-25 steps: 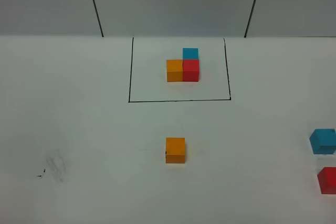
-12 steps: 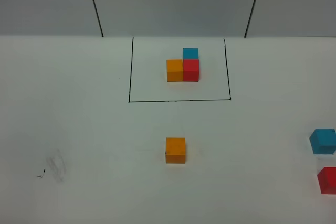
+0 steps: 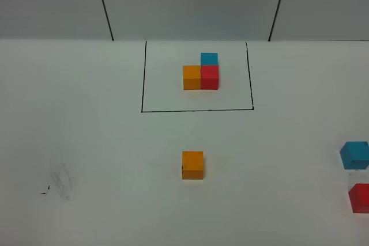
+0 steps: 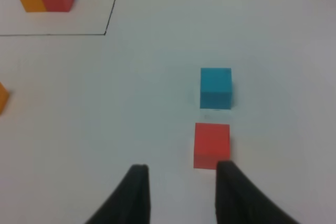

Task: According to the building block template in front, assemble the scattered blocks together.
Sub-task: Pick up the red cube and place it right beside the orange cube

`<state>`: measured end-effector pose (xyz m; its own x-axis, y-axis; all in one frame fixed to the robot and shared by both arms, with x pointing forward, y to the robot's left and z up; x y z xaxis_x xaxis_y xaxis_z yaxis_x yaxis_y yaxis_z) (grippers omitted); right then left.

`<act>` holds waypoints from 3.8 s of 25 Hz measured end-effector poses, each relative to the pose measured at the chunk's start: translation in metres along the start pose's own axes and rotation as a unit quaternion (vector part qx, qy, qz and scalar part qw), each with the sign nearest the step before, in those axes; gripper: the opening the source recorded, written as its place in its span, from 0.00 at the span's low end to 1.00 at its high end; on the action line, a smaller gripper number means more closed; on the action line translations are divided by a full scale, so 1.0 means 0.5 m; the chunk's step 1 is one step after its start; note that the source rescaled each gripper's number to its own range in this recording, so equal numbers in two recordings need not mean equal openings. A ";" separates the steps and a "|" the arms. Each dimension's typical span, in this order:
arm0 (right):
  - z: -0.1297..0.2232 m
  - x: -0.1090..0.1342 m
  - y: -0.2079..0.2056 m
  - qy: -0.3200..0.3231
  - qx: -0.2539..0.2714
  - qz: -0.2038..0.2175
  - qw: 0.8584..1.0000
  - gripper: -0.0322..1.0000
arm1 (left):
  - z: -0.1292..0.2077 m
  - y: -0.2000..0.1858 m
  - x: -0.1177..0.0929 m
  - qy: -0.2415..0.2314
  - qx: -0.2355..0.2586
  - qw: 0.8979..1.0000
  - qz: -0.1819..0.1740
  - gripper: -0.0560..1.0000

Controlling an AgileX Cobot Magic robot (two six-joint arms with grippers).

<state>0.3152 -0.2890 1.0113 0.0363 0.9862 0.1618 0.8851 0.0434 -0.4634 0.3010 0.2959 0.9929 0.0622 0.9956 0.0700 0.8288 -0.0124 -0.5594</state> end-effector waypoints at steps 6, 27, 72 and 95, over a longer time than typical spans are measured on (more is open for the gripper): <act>0.000 0.000 0.000 0.003 0.000 0.000 1.000 0.03 | 0.000 0.000 0.000 0.000 0.000 1.000 0.000 0.67; 0.001 0.000 0.003 0.003 0.006 0.001 1.000 0.17 | 0.000 0.000 0.000 0.000 0.000 1.000 0.000 0.67; 0.093 -0.072 0.443 -0.004 0.393 0.093 0.915 0.91 | 0.001 0.001 0.000 0.000 0.001 1.000 0.000 0.66; 0.176 -0.087 0.499 -0.003 0.444 0.097 0.891 0.74 | 0.001 0.001 0.000 0.000 0.001 1.000 0.000 0.66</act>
<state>0.4936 -0.3072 0.8121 0.1439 0.9896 -0.0008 0.1468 -0.0222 -0.9889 0.3011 0.2959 0.9925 0.0622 0.9956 0.0698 0.8281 -0.0124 -0.5604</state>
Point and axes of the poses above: a point on each arm's last joint axis where the gripper is mounted, y pointing out along that axis toward the gripper, x along the wrist's bending axis when the last joint is at zero, z = x × y, the point moved 9 cm from there along y, pointing out along that axis toward the gripper, and after that the axes turned 7 degrees about y, right-handed, at the moved point
